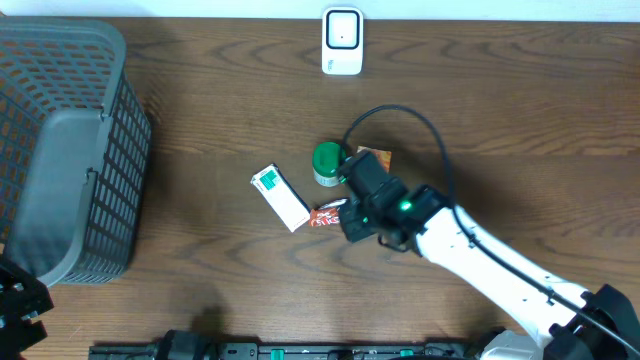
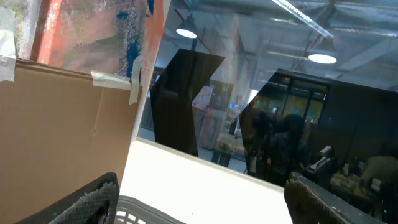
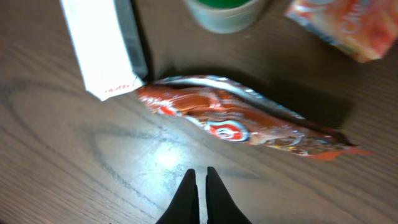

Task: Scan the item barcode

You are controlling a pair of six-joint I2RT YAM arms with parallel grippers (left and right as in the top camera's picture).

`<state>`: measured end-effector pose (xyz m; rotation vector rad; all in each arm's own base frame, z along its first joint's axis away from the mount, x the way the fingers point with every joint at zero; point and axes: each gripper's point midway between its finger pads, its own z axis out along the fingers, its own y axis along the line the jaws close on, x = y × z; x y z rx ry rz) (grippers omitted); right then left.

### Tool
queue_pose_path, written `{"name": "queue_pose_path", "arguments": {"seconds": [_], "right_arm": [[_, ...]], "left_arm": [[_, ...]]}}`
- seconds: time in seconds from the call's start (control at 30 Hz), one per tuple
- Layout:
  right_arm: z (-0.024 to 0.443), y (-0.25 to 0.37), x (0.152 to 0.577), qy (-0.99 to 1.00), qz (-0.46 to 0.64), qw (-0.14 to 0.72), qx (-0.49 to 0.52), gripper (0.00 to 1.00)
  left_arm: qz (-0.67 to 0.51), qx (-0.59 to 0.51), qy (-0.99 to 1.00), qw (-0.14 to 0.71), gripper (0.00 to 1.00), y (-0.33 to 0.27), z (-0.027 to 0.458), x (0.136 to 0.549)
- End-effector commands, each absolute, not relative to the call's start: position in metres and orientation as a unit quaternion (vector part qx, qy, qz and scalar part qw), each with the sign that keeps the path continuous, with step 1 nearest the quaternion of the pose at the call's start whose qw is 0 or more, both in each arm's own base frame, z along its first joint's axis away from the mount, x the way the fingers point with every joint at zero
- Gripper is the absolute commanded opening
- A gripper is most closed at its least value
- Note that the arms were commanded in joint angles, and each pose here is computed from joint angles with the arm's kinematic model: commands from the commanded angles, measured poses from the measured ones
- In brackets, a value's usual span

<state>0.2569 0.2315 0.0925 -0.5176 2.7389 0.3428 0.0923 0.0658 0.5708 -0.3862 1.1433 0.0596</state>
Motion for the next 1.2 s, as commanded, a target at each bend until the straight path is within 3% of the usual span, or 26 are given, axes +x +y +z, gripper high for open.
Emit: {"name": "queue_pose_path", "arguments": {"seconds": [0.0,0.6,1.17], "right_arm": [[0.094,0.226,0.271,0.965,0.15,0.156,-0.151,0.01],[0.034,0.214,0.335,0.969,0.174,0.155,-0.085,0.01],[0.029,0.207,0.324,0.974,0.172,0.126,-0.078,0.01]], "left_arm": [[0.038,-0.185,0.535,0.823,0.85,0.069,0.571,0.09],[0.038,-0.185,0.535,0.823,0.85,0.069,0.571,0.09],[0.038,-0.185,0.535,0.823,0.85,0.068,0.571,0.09]]}}
